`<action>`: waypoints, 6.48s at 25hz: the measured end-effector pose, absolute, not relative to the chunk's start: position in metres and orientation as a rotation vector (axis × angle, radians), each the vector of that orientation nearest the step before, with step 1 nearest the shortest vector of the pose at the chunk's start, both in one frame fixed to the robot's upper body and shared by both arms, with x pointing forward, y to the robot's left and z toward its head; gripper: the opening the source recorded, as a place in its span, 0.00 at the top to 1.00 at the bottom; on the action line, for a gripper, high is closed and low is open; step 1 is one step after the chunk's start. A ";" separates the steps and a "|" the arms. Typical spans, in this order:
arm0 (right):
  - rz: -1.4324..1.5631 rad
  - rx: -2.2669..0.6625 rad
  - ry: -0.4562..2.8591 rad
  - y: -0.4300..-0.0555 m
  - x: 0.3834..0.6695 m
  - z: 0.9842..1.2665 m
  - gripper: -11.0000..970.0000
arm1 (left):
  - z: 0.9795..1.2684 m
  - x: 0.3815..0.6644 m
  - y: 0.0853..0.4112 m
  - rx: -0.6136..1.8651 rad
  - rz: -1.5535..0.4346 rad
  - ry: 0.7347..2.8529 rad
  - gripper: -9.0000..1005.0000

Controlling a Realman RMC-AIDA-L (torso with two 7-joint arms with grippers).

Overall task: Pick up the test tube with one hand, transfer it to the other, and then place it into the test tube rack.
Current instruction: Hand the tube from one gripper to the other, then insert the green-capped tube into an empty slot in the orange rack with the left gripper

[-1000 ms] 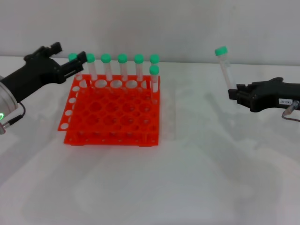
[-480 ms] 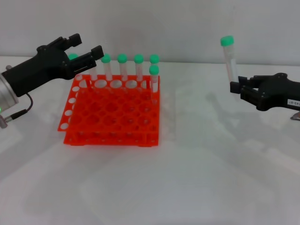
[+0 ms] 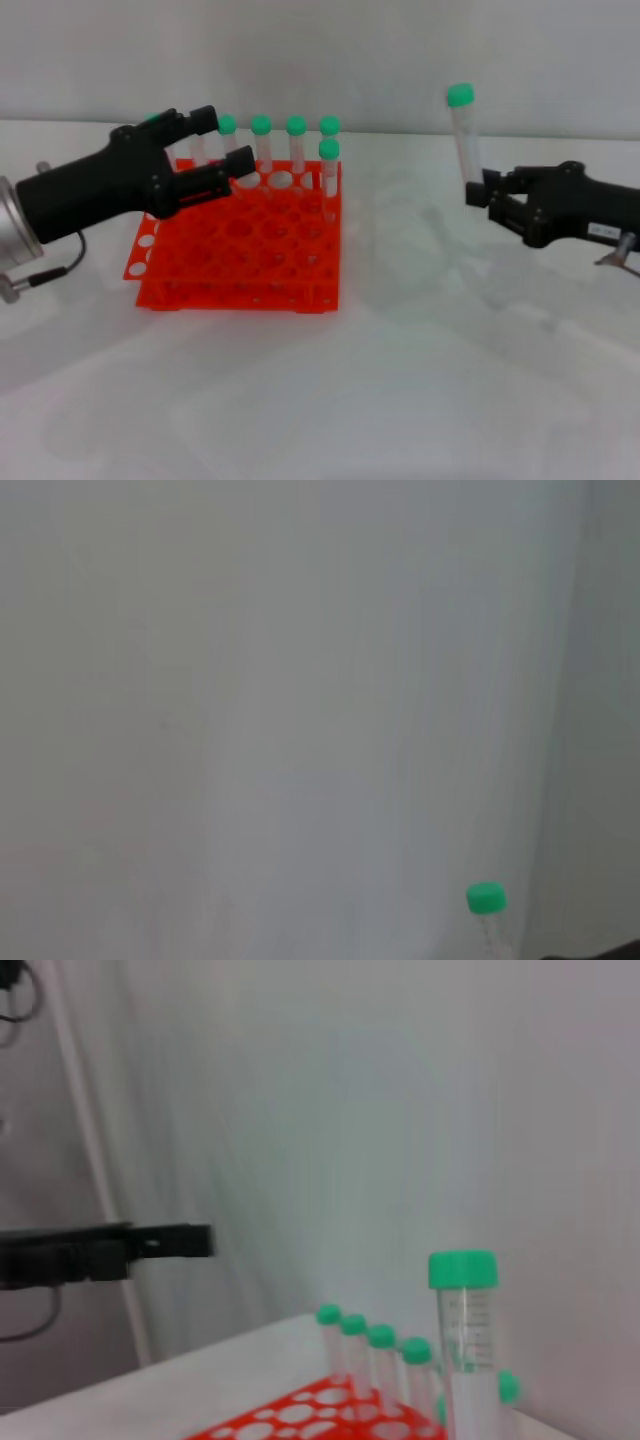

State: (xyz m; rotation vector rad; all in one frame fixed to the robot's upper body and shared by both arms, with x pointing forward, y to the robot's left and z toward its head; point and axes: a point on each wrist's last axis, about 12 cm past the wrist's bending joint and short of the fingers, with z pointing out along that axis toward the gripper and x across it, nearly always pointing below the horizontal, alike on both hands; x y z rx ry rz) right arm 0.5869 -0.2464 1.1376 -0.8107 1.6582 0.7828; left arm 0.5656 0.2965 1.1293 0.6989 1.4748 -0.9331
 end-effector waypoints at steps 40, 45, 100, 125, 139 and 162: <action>0.962 -0.955 1.512 -0.191 0.572 1.117 0.81 | 1.108 0.572 0.210 0.721 -1.152 1.498 0.18; 0.951 -0.954 1.519 -0.190 0.574 1.117 0.81 | 1.108 0.573 0.207 0.726 -1.168 1.500 0.36; 0.884 -1.043 1.470 -0.184 0.574 1.118 0.82 | 1.101 0.566 0.210 0.669 -1.212 1.550 0.78; 0.885 -0.966 1.497 -0.204 0.572 1.116 0.56 | 1.107 0.569 0.226 0.600 -1.175 1.521 0.78; 0.850 -0.798 1.527 -0.248 0.563 1.110 0.12 | 1.130 0.600 0.257 0.713 -0.795 1.573 0.77; 0.886 -0.748 1.563 -0.251 0.559 1.106 0.11 | 1.094 0.595 0.271 0.708 -0.364 1.493 0.74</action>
